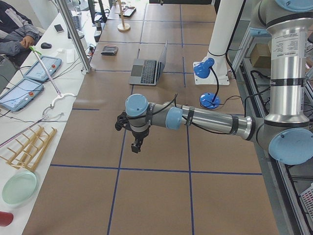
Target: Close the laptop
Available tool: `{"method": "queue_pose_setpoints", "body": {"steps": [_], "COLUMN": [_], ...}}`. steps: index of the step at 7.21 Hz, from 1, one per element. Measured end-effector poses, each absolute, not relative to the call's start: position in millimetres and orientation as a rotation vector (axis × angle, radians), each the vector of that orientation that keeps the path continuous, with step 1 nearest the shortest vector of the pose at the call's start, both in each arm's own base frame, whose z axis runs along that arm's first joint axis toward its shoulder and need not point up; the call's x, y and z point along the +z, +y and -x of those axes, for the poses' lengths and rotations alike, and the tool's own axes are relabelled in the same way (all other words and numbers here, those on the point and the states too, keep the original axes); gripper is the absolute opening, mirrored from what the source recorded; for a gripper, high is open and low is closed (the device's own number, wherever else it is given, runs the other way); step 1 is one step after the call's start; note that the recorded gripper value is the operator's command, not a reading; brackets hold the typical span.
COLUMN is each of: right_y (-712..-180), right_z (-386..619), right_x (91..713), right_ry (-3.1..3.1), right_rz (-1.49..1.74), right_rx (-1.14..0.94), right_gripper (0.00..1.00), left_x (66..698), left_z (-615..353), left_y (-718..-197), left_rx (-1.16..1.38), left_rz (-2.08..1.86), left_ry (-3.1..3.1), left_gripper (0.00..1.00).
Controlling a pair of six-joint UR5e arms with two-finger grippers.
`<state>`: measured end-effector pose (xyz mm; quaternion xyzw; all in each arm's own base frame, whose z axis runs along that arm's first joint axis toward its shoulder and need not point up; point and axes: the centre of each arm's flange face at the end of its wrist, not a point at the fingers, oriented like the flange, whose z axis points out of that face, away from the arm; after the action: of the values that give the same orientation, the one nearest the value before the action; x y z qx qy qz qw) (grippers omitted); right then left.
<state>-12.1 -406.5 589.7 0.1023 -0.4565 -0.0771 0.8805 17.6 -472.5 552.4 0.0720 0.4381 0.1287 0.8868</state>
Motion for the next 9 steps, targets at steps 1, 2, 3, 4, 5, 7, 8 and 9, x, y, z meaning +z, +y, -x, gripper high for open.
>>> {"method": "queue_pose_setpoints", "body": {"steps": [1, 2, 3, 4, 5, 7, 8, 9], "right_y": [-405, -400, -391, -380, -367, -329, -309, -287], "right_z": [44, 76, 106, 134, 166, 230, 256, 280], "right_x": [573, 556, 541, 528, 508, 459, 438, 418], "right_ry": [-1.001, -1.059, -1.112, -1.158, -1.195, -1.253, -1.277, -1.301], "right_rz": [-0.216, -0.214, -0.210, -0.206, -0.199, -0.169, -0.159, -0.154], "right_rx": [-0.131, -0.102, -0.085, -0.076, -0.067, -0.058, -0.052, -0.037], "right_gripper": [1.00, 1.00, 1.00, 1.00, 1.00, 1.00, 1.00, 0.99], "left_x": [541, 529, 518, 509, 503, 484, 468, 449], "left_z": [-35, -59, -89, -118, -142, -199, -230, -261], "left_y": [-473, -470, -463, -452, -435, -397, -383, -374], "left_rx": [0.295, 0.330, 0.337, 0.321, 0.300, 0.271, 0.265, 0.252], "left_rz": [-0.183, -0.223, -0.231, -0.226, -0.219, -0.152, -0.108, -0.085], "left_ry": [0.933, 0.954, 0.986, 1.027, 1.077, 1.199, 1.252, 1.289], "left_gripper": [1.00, 1.00, 1.00, 0.99, 0.99, 0.99, 0.99, 0.99]}}
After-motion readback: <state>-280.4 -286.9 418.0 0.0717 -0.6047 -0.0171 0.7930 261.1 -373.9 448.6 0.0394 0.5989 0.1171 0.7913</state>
